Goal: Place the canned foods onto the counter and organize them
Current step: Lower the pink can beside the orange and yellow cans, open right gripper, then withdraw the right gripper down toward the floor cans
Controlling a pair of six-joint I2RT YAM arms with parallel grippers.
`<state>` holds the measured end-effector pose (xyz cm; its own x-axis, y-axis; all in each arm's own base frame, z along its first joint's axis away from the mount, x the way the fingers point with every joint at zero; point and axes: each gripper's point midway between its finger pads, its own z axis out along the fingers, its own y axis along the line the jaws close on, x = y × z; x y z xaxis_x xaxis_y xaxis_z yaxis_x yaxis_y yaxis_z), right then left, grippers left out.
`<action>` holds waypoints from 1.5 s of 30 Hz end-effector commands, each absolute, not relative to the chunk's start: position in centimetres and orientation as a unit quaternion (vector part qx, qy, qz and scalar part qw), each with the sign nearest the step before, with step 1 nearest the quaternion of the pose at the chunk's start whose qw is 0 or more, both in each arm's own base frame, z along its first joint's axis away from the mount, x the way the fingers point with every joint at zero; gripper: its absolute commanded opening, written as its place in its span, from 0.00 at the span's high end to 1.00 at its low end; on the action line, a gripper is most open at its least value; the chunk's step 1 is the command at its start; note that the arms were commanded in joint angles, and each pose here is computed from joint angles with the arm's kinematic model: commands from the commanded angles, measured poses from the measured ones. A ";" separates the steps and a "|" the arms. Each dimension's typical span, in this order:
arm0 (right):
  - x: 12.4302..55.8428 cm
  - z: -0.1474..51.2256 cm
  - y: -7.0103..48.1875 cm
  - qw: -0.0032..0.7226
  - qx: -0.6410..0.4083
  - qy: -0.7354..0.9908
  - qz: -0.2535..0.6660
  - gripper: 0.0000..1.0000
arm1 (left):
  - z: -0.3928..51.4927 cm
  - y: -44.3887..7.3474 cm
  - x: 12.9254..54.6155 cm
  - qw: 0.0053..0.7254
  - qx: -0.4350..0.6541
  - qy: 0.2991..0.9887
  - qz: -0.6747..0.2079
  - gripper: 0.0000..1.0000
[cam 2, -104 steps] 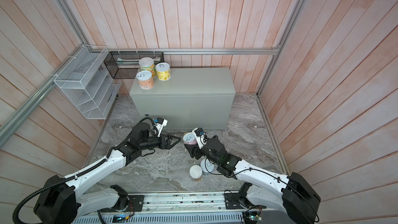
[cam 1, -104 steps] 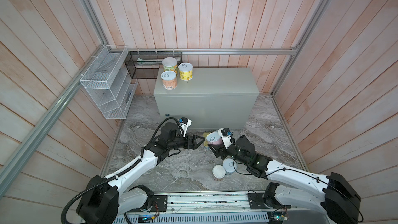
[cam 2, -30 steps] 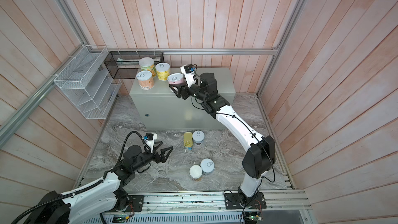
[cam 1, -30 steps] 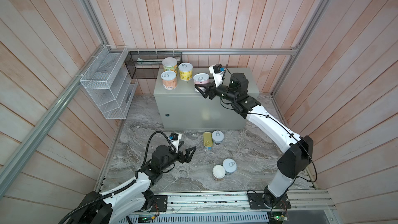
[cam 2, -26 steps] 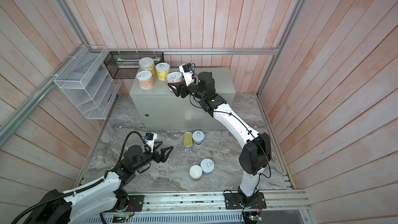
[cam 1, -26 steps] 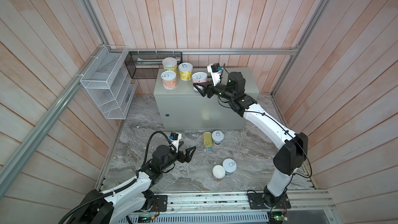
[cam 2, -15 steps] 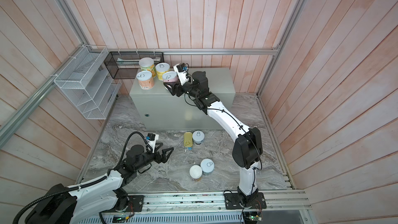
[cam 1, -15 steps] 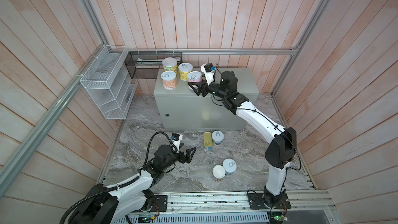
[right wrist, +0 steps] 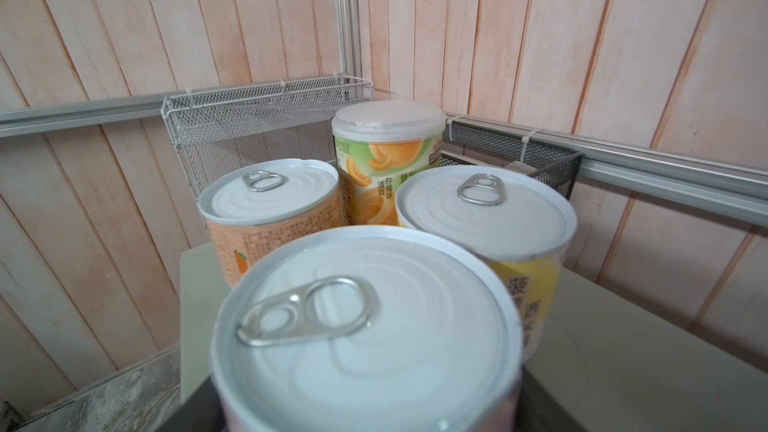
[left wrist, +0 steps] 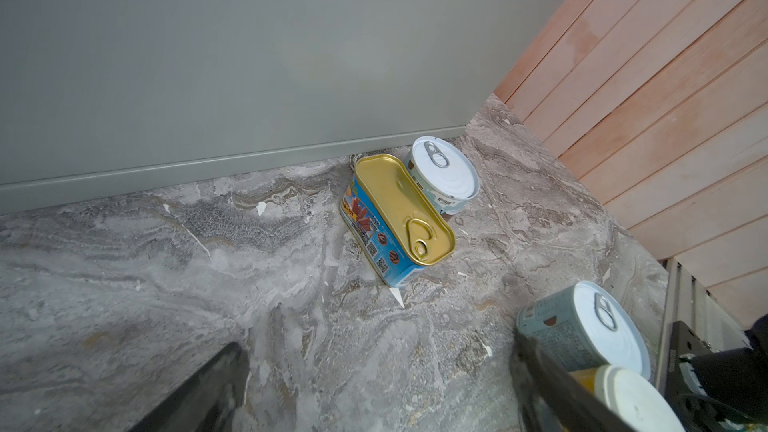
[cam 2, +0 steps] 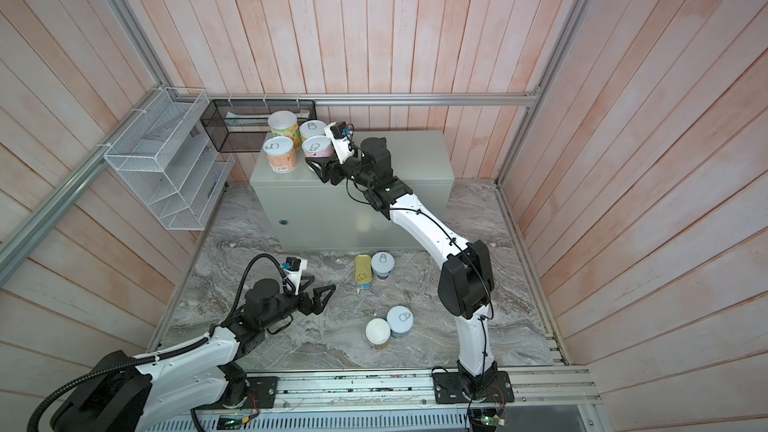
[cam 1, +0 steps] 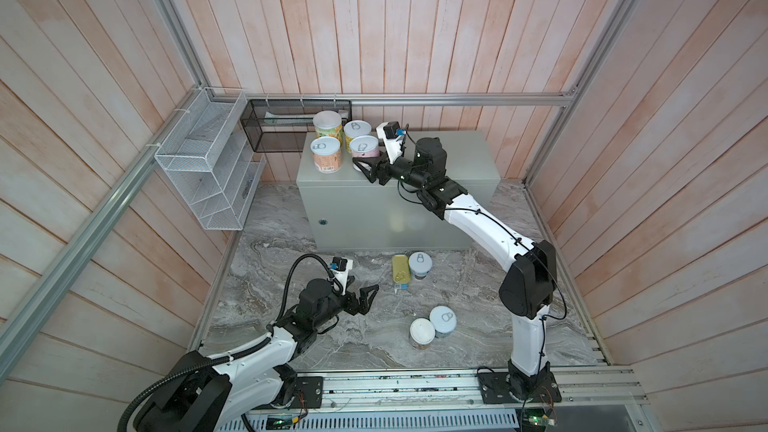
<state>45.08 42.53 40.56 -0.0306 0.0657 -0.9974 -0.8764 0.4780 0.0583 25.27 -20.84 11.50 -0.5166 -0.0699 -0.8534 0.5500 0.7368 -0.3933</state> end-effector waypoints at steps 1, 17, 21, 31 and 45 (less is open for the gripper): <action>45.5 40.2 43.6 0.607 -0.331 0.605 0.394 0.39 | 13.2 -21.1 26.0 0.494 0.151 0.790 -0.329 0.00; 43.8 40.1 43.0 0.582 -0.329 0.620 0.410 0.15 | 13.2 -21.1 26.0 0.491 0.148 0.792 -0.332 0.00; 43.0 41.0 42.2 0.591 -0.325 0.615 0.409 0.13 | 13.3 -21.3 25.9 0.490 0.152 0.790 -0.336 0.00; 39.9 43.2 36.9 0.635 -0.275 0.617 0.375 0.12 | 13.3 -21.4 25.8 0.489 0.155 0.789 -0.339 0.00; 33.3 36.3 27.1 0.614 -0.156 0.697 0.337 0.12 | 13.0 -22.8 25.5 0.472 0.198 0.792 -0.334 0.00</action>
<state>33.59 28.54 37.80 -0.1419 0.1513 -0.9782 -0.6975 0.6860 0.2073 25.52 -21.67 11.88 -0.5129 -0.0426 -0.8574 0.5737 0.7260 -0.3793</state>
